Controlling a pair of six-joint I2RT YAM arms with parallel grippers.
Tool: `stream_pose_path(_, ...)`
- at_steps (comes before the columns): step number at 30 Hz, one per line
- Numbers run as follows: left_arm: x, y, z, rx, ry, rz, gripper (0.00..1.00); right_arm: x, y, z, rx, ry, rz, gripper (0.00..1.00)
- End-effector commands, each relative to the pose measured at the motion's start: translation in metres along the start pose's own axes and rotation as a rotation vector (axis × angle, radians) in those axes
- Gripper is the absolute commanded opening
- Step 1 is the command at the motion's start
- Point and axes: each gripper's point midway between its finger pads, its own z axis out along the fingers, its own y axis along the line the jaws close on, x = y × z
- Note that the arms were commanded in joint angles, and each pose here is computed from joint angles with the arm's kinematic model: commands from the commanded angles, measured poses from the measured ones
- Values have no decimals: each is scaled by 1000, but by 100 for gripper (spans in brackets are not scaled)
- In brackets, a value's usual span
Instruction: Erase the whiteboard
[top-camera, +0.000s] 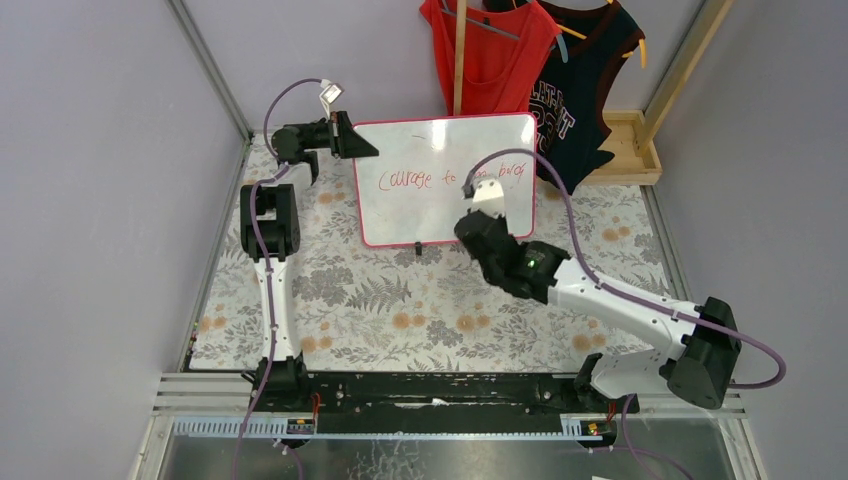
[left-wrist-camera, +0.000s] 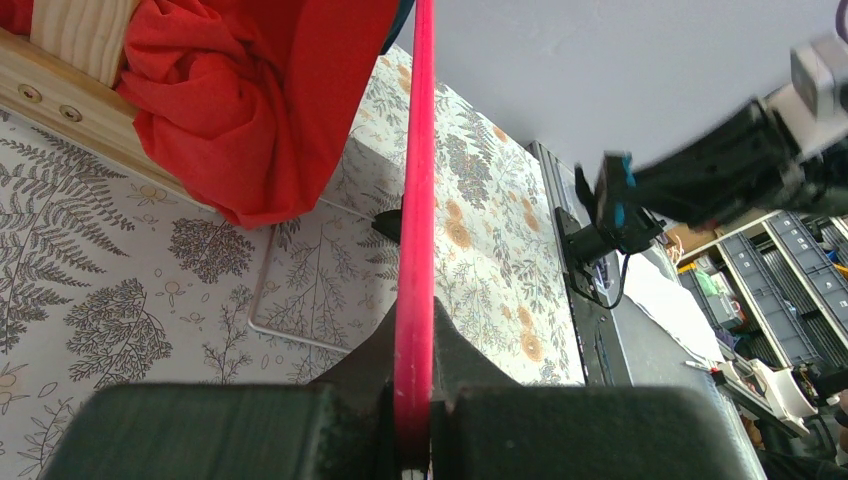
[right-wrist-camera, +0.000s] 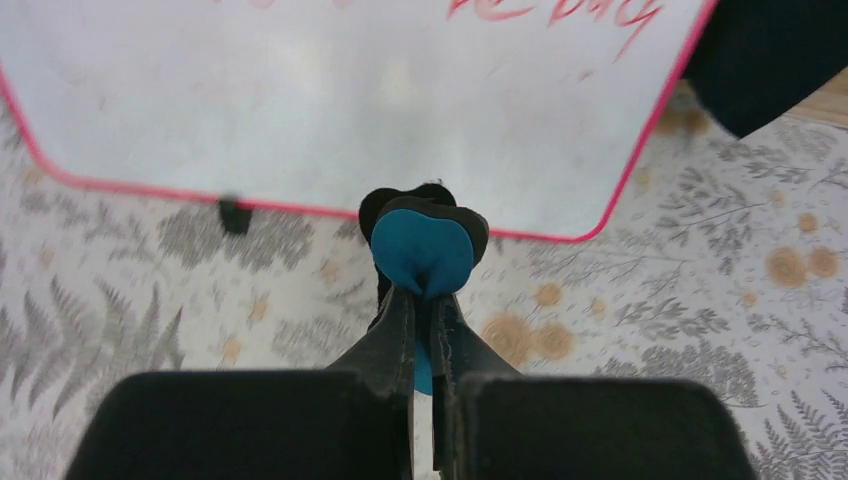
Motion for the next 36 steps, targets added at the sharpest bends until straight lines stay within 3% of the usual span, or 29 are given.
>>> stream_pose_path(1,1,-4,-4,-4,14,52,0,-68,-63,27,142,-121,98,0)
stream_pose_path(10,3,-3,-3,-2,17,45,0,-98,-124,82,73,-23,172,0)
stream_pose_path(17,-1,-5,-4,-3,15,53,0,-84,-139,116,81,13,185,0)
stream_pose_path(28,-4,-6,-3,-1,10,53,0,-64,-154,136,147,-170,199,0)
stream_pose_path(36,0,-5,-4,-3,14,47,0,-62,-162,140,190,-212,185,0)
